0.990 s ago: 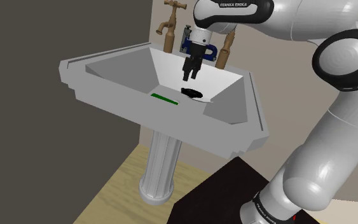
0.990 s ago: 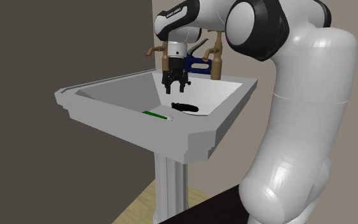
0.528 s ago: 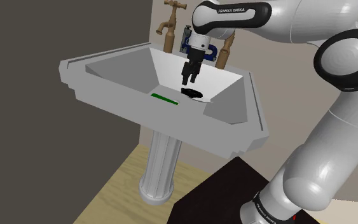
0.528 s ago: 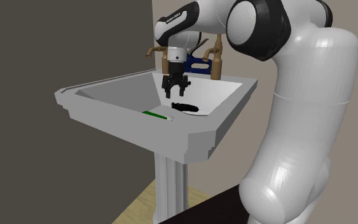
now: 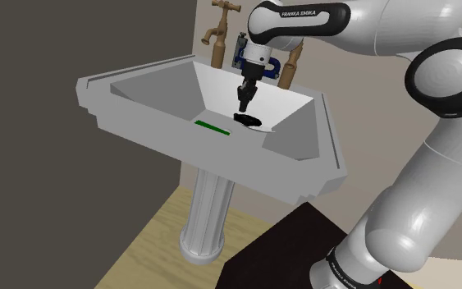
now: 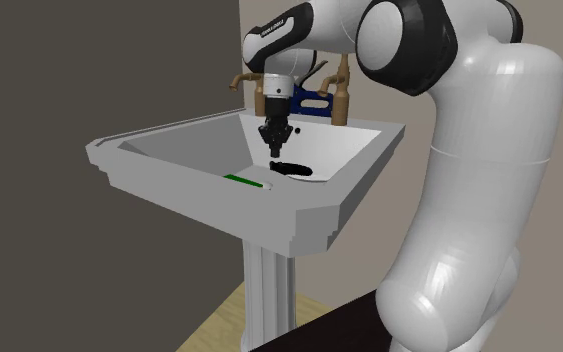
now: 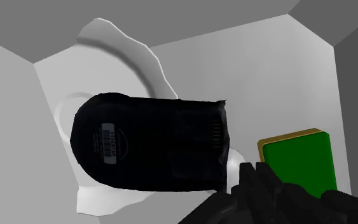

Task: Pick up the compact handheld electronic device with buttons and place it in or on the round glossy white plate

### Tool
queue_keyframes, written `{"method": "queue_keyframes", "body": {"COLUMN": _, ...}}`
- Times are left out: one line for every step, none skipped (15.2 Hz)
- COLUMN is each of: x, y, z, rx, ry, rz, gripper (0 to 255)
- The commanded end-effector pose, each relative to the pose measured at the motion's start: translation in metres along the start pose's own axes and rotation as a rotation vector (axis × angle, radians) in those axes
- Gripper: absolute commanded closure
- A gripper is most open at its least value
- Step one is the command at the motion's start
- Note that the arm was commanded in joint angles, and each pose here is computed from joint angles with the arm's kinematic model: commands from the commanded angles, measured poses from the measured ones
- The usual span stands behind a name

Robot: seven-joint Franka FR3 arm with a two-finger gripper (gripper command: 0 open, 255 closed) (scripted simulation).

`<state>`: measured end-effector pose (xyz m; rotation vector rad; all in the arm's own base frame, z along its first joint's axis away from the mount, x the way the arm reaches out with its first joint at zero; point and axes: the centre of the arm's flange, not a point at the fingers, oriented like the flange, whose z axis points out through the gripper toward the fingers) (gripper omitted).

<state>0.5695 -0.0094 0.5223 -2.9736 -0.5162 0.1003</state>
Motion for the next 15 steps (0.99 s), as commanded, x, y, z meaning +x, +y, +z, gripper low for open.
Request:
{"method": "queue_keyframes", "body": {"x": 0.0, "y": 0.0, "z": 0.0, "rx": 0.0, "ry": 0.0, "rz": 0.0, "gripper": 255}}
{"method": "queue_keyframes", "body": {"x": 0.0, "y": 0.0, "z": 0.0, "rx": 0.0, "ry": 0.0, "rz": 0.0, "gripper": 255}}
{"method": "queue_keyframes", "body": {"x": 0.0, "y": 0.0, "z": 0.0, "rx": 0.0, "ry": 0.0, "rz": 0.0, "gripper": 255}}
{"method": "queue_keyframes", "body": {"x": 0.0, "y": 0.0, "z": 0.0, "rx": 0.0, "ry": 0.0, "rz": 0.0, "gripper": 255}}
{"method": "queue_keyframes", "body": {"x": 0.0, "y": 0.0, "z": 0.0, "rx": 0.0, "ry": 0.0, "rz": 0.0, "gripper": 255}}
{"method": "queue_keyframes", "body": {"x": 0.0, "y": 0.0, "z": 0.0, "rx": 0.0, "ry": 0.0, "rz": 0.0, "gripper": 0}}
{"method": "queue_keyframes", "body": {"x": -0.011, "y": -0.049, "z": 0.011, "rx": -0.264, "ry": 0.011, "rz": -0.034, "gripper": 0}}
{"method": "queue_keyframes", "body": {"x": -0.024, "y": -0.093, "z": 0.034, "rx": -0.529, "ry": 0.022, "rz": -0.068, "gripper": 0}}
{"method": "queue_keyframes", "body": {"x": -0.008, "y": -0.06, "z": 0.019, "rx": -0.196, "ry": 0.005, "rz": -0.02, "gripper": 0}}
{"method": "queue_keyframes", "body": {"x": -0.008, "y": -0.06, "z": 0.019, "rx": -0.196, "ry": 0.005, "rz": -0.02, "gripper": 0}}
{"method": "queue_keyframes", "body": {"x": -0.024, "y": -0.105, "z": 0.044, "rx": -0.53, "ry": 0.02, "rz": -0.064, "gripper": 0}}
{"method": "queue_keyframes", "body": {"x": -0.015, "y": -0.083, "z": 0.028, "rx": -0.33, "ry": -0.006, "rz": -0.055, "gripper": 0}}
{"method": "queue_keyframes", "body": {"x": -0.015, "y": -0.083, "z": 0.028, "rx": -0.33, "ry": -0.006, "rz": -0.055, "gripper": 0}}
{"method": "queue_keyframes", "body": {"x": -0.026, "y": -0.116, "z": 0.049, "rx": -0.591, "ry": -0.062, "rz": -0.165, "gripper": 0}}
{"method": "queue_keyframes", "body": {"x": -0.04, "y": -0.142, "z": 0.077, "rx": -0.851, "ry": -0.12, "rz": -0.277, "gripper": 0}}
